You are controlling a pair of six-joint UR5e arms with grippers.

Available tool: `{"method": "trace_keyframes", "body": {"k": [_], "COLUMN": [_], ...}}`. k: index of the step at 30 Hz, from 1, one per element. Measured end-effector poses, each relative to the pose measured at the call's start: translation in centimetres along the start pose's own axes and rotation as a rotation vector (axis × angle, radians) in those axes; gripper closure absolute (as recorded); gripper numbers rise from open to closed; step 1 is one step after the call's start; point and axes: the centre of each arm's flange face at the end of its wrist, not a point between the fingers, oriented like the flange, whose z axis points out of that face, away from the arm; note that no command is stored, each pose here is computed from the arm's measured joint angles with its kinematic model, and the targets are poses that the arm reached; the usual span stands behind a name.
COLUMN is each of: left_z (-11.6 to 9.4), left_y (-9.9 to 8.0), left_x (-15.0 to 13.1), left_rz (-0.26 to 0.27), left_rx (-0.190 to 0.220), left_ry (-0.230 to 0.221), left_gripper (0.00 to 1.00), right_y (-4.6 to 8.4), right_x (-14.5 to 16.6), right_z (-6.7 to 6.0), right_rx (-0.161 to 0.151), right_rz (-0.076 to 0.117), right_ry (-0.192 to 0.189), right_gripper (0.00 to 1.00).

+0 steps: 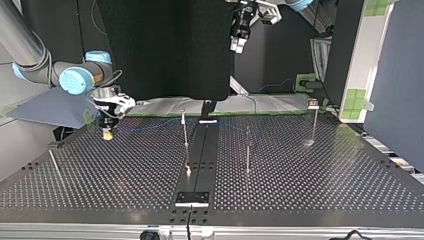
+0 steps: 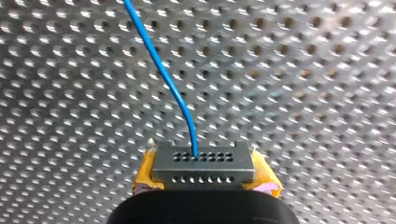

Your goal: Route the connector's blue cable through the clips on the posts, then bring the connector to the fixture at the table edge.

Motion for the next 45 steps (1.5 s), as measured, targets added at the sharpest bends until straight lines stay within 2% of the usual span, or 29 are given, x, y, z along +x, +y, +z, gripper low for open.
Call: {"method": "trace_keyframes", "body": {"k": [5,10,17,24,29,32,35,40,45], "left_z": [-1.6,-3.1,-5.1,-5.5,-5.0,-4.4,-4.0,-3.7,-3.6], "left_y": [1.2,2.3,3.7,4.1,3.9,3.7,3.5,3.3,3.2], "left_x": [0.9,1.6,2.5,2.6,2.2,1.9,1.7,1.6,1.5], "left_rz": [0.029,0.054,0.091,0.120,0.129,0.121,0.111,0.106,0.106], "left_rx": [-0.014,-0.026,-0.040,-0.050,-0.065,-0.076,-0.078,-0.077,-0.077], "left_ry": [0.044,0.082,0.125,0.127,0.091,0.064,0.044,0.034,0.034], "left_gripper": [0.00,0.00,0.00,0.00,0.00,0.00,0.00,0.00,0.00], "right_y": [1.0,2.6,6.0,9.3,11.6,12.4,12.9,13.7,14.1], "right_x": [2.9,5.4,8.6,11.7,12.4,12.2,11.5,9.5,8.4], "right_z": [-0.4,-0.8,-1.9,-3.3,-3.8,-3.9,-3.8,-3.1,-2.8], "right_rx": [-0.029,-0.075,-0.155,-0.223,-0.263,-0.269,-0.262,-0.237,-0.211], "right_rz": [0.004,-0.002,-0.018,-0.053,-0.058,-0.055,-0.052,-0.045,-0.039], "right_ry": [0.044,0.076,0.086,0.102,0.095,0.081,0.062,0.023,0.001], "right_gripper": [1.00,1.00,1.00,1.00,1.00,1.00,1.00,1.00,1.00]}}
